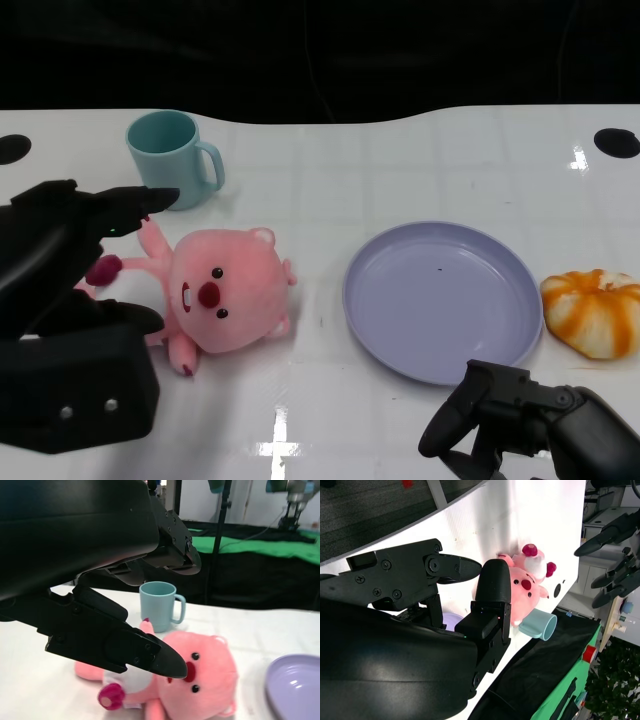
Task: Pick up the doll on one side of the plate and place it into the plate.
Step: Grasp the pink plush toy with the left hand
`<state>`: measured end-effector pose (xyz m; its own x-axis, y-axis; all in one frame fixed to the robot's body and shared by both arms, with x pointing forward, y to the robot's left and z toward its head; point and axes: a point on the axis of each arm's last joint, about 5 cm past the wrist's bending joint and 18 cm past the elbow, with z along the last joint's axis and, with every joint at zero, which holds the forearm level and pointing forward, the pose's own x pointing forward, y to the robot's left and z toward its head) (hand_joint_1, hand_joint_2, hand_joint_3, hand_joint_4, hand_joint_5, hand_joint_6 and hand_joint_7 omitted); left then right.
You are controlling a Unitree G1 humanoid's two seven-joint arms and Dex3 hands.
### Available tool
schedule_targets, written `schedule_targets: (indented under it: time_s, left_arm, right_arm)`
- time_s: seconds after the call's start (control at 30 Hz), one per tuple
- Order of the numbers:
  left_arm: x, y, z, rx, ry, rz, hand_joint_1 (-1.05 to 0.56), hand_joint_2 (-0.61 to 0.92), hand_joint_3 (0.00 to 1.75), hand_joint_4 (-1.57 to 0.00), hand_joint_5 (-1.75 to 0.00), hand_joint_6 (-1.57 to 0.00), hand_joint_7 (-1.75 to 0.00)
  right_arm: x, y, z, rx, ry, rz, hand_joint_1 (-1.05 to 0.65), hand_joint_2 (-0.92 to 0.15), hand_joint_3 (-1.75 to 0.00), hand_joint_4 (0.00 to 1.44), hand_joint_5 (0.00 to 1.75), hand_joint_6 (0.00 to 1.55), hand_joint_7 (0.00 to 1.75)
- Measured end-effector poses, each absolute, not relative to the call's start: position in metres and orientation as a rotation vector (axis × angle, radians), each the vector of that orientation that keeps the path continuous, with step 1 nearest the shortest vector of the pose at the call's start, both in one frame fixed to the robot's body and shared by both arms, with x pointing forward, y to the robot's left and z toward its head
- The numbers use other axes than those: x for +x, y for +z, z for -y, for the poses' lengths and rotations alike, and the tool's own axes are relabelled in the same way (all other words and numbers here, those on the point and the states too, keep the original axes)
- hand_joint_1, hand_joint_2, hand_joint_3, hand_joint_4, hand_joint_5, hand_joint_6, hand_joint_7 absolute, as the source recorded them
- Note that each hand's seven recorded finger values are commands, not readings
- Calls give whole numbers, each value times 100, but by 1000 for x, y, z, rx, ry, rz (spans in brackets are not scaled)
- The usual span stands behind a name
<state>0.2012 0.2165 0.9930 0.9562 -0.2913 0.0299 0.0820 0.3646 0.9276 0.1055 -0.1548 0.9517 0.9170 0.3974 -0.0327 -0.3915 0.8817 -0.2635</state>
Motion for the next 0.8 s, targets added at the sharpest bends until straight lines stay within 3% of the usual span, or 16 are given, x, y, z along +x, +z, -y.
schedule_targets:
  time_s: [0.2, 0.8]
  left_arm:
    - [221, 983, -209, 1311, -311, 89, -69, 91, 0, -9, -44, -30, 0]
    - [279, 932, -187, 1479, -419, -151, -71, 92, 2, -5, -32, -27, 0]
  right_arm:
    - [105, 952, 154, -261, 409, 14, -23, -92, -36, 64, 161, 57, 133]
    - [103, 954, 153, -255, 403, 7, -23, -92, -36, 64, 160, 57, 132]
